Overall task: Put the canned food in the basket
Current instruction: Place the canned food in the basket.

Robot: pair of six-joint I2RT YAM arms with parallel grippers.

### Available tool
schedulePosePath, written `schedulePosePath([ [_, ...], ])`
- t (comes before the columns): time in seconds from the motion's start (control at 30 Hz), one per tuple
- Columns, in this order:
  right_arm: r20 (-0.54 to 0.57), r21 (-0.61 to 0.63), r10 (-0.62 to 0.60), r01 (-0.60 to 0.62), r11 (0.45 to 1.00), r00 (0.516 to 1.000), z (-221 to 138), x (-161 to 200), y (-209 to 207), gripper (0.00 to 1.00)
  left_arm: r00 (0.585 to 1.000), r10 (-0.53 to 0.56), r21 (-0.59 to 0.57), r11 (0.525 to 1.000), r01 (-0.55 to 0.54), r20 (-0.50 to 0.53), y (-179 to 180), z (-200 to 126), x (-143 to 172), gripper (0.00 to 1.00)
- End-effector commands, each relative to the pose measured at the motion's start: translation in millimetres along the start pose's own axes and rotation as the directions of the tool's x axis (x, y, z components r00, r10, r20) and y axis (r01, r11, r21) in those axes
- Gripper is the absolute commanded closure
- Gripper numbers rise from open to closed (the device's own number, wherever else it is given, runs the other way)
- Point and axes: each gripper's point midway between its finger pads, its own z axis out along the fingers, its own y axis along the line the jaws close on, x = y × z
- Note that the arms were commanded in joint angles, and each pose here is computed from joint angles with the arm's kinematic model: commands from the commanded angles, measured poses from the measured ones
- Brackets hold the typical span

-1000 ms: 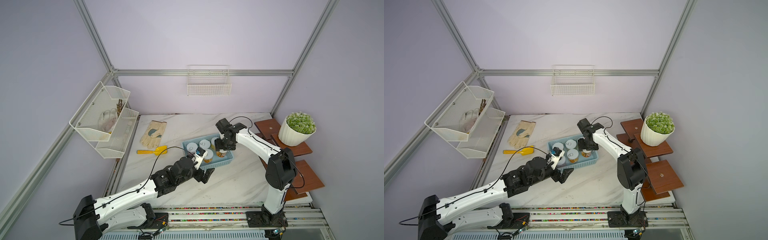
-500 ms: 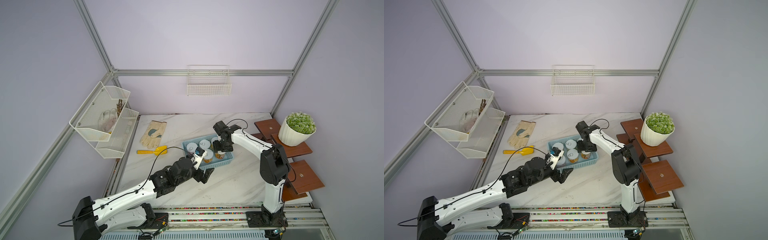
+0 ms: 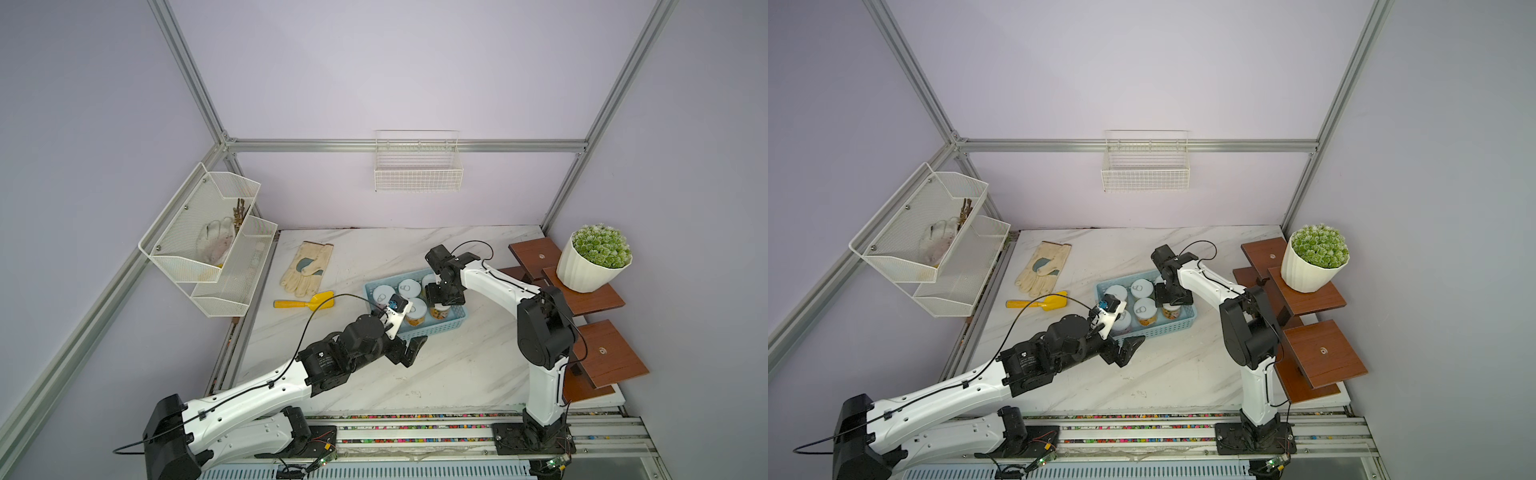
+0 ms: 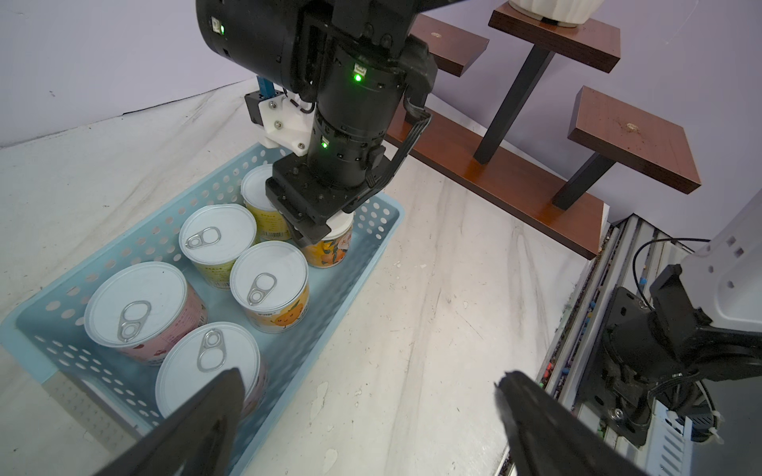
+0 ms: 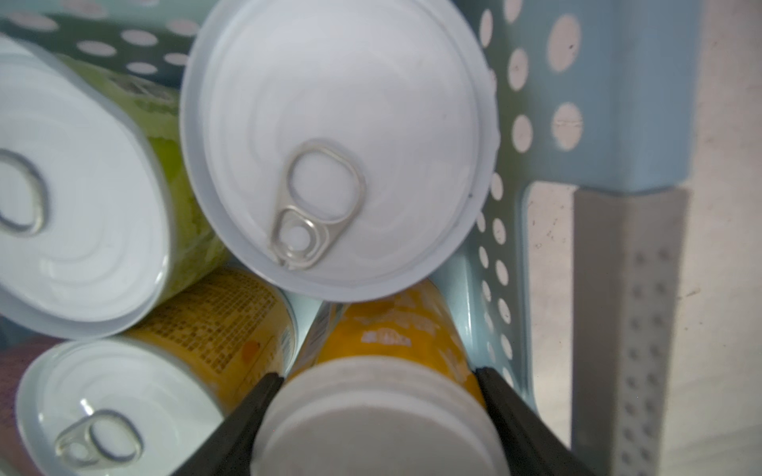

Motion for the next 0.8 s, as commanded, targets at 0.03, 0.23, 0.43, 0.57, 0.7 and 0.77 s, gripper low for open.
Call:
schedulePosePath([
  [0.03, 0.023, 0.019, 0.006, -0.006, 1.0, 1.0, 5, -4, -1, 0.72, 0.999, -0.024, -0.008, 1.0, 0.024, 0.026, 3, -2, -5, 0.0],
  [0.23, 0.006, 0.026, 0.017, -0.017, 1.0, 1.0, 15, 2, -3, 0.68, 0.999, -0.028, -0.011, 1.0, 0.028, 0.026, 3, -2, -4, 0.0],
  [0.43, -0.014, 0.022, 0.024, -0.024, 0.999, 1.0, 23, 7, -3, 0.61, 0.999, -0.026, -0.007, 1.0, 0.027, 0.026, 2, -1, -5, 0.0],
  [0.57, -0.024, 0.028, 0.024, -0.023, 0.999, 0.999, 26, 11, -4, 0.54, 0.999, -0.024, -0.009, 1.0, 0.024, 0.024, 2, 0, -5, 0.0],
  [0.7, -0.036, 0.036, 0.023, -0.022, 0.999, 0.999, 28, 14, -6, 0.4, 0.999, -0.024, -0.006, 1.0, 0.024, 0.022, 2, 0, -5, 0.0],
  [0.77, -0.034, 0.039, 0.022, -0.021, 0.999, 0.999, 27, 14, -7, 0.3, 0.999, -0.023, -0.005, 1.0, 0.023, 0.021, 2, 1, -4, 0.0],
])
